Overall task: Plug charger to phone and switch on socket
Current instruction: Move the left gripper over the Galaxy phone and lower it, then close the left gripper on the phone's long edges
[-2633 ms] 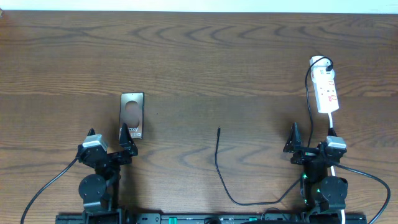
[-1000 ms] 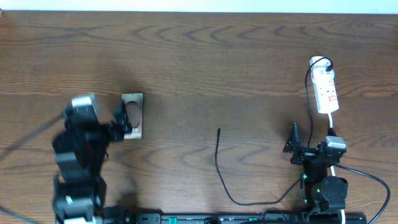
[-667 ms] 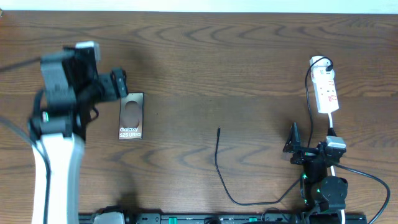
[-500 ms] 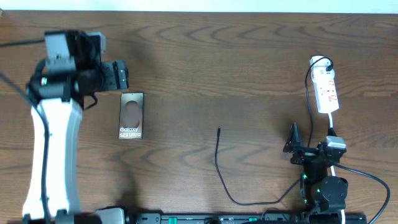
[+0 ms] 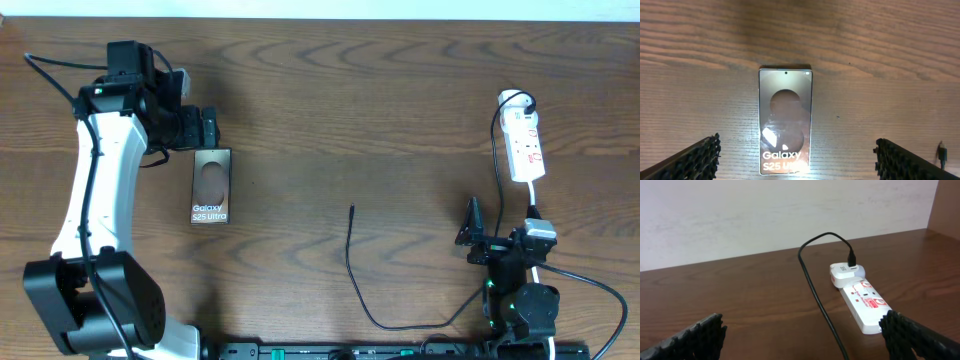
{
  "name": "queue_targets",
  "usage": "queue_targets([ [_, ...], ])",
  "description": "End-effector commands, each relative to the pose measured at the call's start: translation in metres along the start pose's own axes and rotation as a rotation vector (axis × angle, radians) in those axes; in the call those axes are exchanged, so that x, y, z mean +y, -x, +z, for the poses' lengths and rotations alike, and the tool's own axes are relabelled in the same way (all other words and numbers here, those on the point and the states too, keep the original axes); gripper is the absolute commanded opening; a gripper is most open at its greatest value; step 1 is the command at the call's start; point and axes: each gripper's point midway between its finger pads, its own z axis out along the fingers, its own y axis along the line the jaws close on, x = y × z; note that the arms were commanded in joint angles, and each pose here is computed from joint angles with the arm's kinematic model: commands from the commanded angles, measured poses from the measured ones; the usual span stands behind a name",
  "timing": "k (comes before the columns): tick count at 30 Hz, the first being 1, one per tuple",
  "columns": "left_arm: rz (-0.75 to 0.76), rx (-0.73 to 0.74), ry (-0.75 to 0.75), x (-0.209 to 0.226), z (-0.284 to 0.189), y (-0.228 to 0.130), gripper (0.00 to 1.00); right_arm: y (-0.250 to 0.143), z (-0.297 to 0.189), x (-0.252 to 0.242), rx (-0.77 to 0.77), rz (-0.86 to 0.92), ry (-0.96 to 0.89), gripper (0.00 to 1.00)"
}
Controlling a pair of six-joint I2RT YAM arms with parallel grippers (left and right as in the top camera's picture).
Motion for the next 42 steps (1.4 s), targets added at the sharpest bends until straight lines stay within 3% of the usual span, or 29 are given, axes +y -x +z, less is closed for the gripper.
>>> queue_targets([
  [1,0.008,-0.002,-0.011,-0.001,-0.004,0.002,0.98,-0.001,0.000,0.002,0.001,-0.015,0.008,0.99],
  [5,0.007,0.008,-0.003,0.000,-0.001,0.001,0.98,-0.001,0.000,0.002,0.001,-0.015,0.008,0.99],
  [23,0.030,0.161,0.072,0.021,0.072,-0.067,0.98,-0.001,0.000,0.002,0.001,-0.014,0.008,0.99],
  [30,0.031,0.155,0.077,0.023,0.080,-0.072,0.98,-0.001,0.000,0.002,0.001,-0.014,0.008,0.99],
  [34,0.059,0.169,0.176,0.034,0.082,-0.073,0.98,-0.001,0.000,0.002,0.001,-0.015,0.008,0.99],
  [42,0.108,0.168,0.185,0.019,0.095,-0.071,0.98,-0.001,0.000,0.002,0.001,-0.014,0.008,0.99],
])
